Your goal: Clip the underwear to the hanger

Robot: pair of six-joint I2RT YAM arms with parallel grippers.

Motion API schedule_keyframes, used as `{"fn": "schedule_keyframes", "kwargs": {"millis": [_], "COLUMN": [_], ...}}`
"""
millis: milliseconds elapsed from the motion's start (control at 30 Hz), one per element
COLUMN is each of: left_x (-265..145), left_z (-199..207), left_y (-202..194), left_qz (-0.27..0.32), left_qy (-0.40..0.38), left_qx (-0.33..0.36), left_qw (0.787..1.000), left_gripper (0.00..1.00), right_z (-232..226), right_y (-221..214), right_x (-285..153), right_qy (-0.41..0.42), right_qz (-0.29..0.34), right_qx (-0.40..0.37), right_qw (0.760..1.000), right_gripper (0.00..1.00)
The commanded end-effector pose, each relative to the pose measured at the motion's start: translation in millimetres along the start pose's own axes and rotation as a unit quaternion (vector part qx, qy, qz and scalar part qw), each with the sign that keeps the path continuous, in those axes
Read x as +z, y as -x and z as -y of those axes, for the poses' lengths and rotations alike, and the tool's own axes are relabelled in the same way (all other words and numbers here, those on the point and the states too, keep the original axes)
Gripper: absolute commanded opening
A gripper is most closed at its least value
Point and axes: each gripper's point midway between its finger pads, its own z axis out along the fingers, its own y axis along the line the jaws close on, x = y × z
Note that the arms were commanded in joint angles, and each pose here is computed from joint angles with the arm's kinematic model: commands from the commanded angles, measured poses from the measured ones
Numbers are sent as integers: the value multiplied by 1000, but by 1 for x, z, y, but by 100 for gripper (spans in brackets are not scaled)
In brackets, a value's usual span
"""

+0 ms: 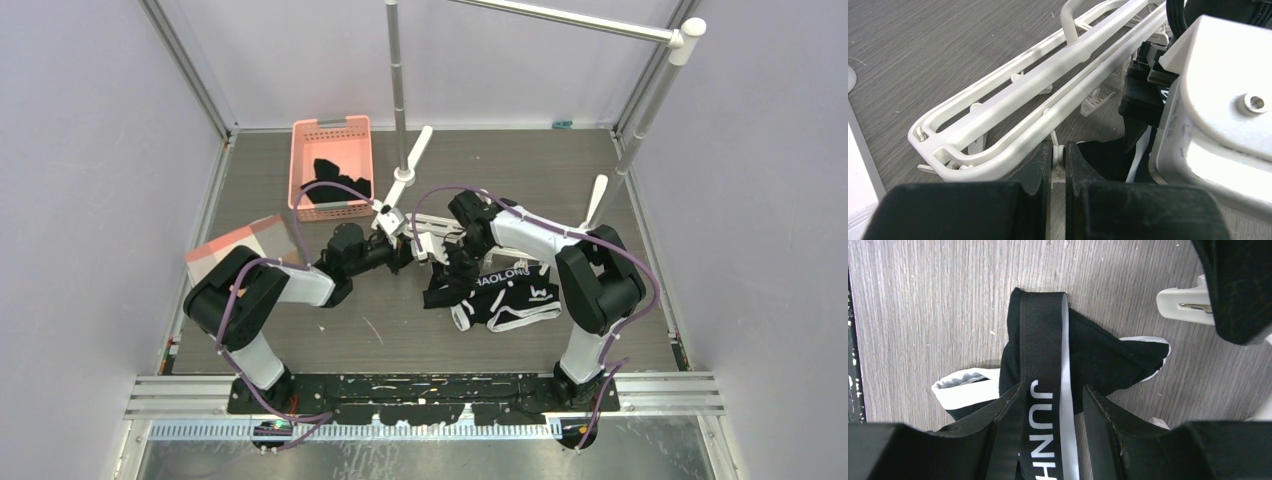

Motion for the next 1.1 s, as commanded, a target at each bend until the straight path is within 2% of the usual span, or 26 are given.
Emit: {"fn": "schedule_keyframes", "kwargs": {"millis": [0,200,567,867,1067], "left_x": [3,1,-2,-4,-4], "left_z": [-2,0,3,5,6], "left_y": [34,30,28,28,28], "left_qz": [58,55,59,62,63], "left_qy": [-7,-9,-12,-16,-18], "left_qx": [25,24,23,23,26], "left_qw": [998,998,998,998,998], "left_gripper": [0,0,0,0,0], "right_z": [3,-1,-22,-49,-69], "right_y": [0,3,10,27,20], "right_x": [-5,-7,-9,-18,-16], "right_qy": [-2,0,27,19,23], "right_qz": [-5,0,5,20,-4], "right_qx": [-7,-5,-10,-65,-68], "right_qw": [1000,1000,1000,998,997], "right_gripper": [51,48,28,32,31]}}
